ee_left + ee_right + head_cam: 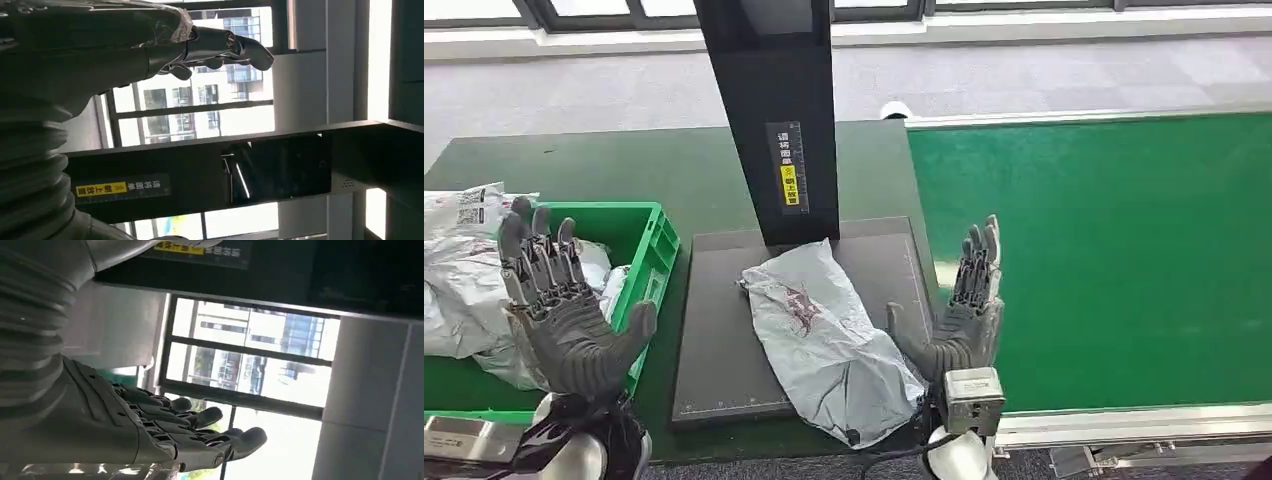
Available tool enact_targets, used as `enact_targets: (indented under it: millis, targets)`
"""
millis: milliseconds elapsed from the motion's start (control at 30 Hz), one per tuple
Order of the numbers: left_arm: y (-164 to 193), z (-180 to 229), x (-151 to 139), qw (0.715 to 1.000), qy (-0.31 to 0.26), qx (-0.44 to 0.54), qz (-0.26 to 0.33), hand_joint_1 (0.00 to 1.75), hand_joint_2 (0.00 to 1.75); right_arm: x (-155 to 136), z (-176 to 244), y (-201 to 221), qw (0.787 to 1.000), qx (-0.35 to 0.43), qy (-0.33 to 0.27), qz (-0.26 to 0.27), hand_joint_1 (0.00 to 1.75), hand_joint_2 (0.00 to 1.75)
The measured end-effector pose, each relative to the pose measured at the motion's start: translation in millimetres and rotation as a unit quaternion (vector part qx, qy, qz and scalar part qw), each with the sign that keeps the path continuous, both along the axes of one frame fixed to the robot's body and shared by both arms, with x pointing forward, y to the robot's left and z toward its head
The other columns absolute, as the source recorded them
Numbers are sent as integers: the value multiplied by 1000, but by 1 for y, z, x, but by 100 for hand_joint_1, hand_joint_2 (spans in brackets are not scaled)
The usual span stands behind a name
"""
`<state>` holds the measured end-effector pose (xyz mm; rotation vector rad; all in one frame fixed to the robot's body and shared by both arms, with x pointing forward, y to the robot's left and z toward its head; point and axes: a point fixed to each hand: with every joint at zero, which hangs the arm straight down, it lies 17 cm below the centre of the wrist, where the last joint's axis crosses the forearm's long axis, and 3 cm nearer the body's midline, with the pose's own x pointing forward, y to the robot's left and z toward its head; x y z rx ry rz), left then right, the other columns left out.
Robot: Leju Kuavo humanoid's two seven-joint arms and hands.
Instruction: Moved the parcel from conveyor to table for the left to box.
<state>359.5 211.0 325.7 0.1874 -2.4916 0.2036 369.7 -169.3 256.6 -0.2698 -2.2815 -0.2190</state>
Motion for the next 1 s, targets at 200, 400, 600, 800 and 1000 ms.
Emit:
enact_targets:
  millis: [200, 400, 600, 800, 1000]
  targets:
    - [-2, -1, 0, 1000, 1, 8, 4, 0, 175, -5, 9, -8, 999, -29, -15, -40, 0, 175]
    - [-5, -2, 1, 1000, 2, 19, 4, 0, 175, -7, 10, -10, 998, -40, -19, -52, 0, 175]
    - [-57, -61, 31, 982, 107, 153, -21, 0, 175, -20, 34, -21, 993, -49, -53, -89, 0, 175]
    - [-96, -114, 48, 960, 177, 210, -47, 0, 175, -25, 46, -27, 992, -39, -68, -97, 0, 175]
    - [-150, -181, 60, 934, 249, 245, -77, 0, 175, -20, 57, -21, 993, -15, -80, -80, 0, 175]
